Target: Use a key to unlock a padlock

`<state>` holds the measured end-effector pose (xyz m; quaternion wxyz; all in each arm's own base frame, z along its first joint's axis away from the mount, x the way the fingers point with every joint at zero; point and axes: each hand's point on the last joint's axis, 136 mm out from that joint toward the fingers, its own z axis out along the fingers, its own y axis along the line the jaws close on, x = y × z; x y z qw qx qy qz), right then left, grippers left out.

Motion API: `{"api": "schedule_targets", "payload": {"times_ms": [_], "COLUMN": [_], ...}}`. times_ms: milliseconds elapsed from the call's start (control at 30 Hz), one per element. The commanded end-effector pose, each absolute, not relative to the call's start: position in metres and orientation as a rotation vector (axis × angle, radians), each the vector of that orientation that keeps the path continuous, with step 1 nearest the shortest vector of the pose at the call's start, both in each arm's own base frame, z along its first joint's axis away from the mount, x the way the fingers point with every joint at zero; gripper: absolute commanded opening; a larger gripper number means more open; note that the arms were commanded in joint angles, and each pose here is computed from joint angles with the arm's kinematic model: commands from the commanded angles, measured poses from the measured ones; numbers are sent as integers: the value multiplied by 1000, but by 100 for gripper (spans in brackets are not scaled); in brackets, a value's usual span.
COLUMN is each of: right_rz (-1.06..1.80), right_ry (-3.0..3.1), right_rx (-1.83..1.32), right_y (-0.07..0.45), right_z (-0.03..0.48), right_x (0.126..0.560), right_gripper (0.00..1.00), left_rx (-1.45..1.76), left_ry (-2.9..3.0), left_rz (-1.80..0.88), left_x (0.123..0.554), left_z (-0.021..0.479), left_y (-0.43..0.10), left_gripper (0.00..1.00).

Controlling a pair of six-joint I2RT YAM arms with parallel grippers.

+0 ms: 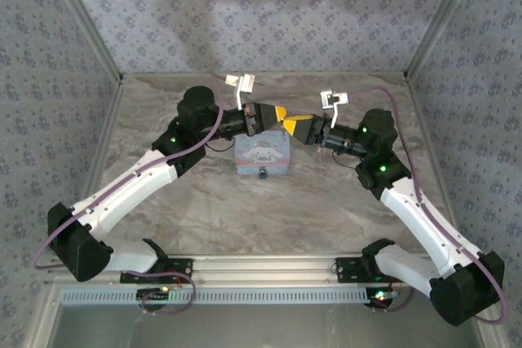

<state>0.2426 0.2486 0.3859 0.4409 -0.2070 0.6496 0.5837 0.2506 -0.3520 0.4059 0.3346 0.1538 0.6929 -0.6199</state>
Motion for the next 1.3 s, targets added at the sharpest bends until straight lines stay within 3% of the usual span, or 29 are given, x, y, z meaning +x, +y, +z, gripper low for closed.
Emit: {"api": "schedule_targets", "payload": {"times_ms": [0, 67, 100, 433, 800, 867, 967, 1100, 1167, 1267], "right_rz": [1411, 1363, 1335, 1071, 1089, 1099, 1094, 1026, 994, 948], "right_ry": [1602, 1596, 1600, 1639, 1650, 1677, 1735, 1842, 1897, 1971], "right_rx": [-540, -555, -554, -568, -547, -508, -436, -307, -241, -174], "right_y": [249, 247, 245, 239, 242, 238, 228, 208, 199, 191], "right_z": [392, 391, 391, 380, 380, 374, 359, 328, 311, 287], "right_x": [239, 240, 240, 241, 244, 250, 259, 277, 289, 306], "right_gripper": [0, 0, 0, 0, 0, 0, 0, 0, 0, 0], "left_rx": [425, 402, 389, 317, 271, 216, 141, 92, 95, 98], "left_ry": [1723, 1734, 1733, 1776, 1812, 1862, 1962, 2113, 2181, 2257], "left_rz": [-1624, -1611, -1608, -1594, -1552, -1496, -1366, -1191, -1148, -1091], "left_x": [243, 246, 247, 256, 262, 270, 280, 281, 275, 265], "left_z": [428, 426, 426, 422, 409, 395, 361, 306, 278, 238], "left_y": [-347, -345, -343, -337, -332, -325, -309, -290, -287, -283], "left_gripper": [18, 46, 50, 53, 55, 62, 63, 78, 93, 98]}}
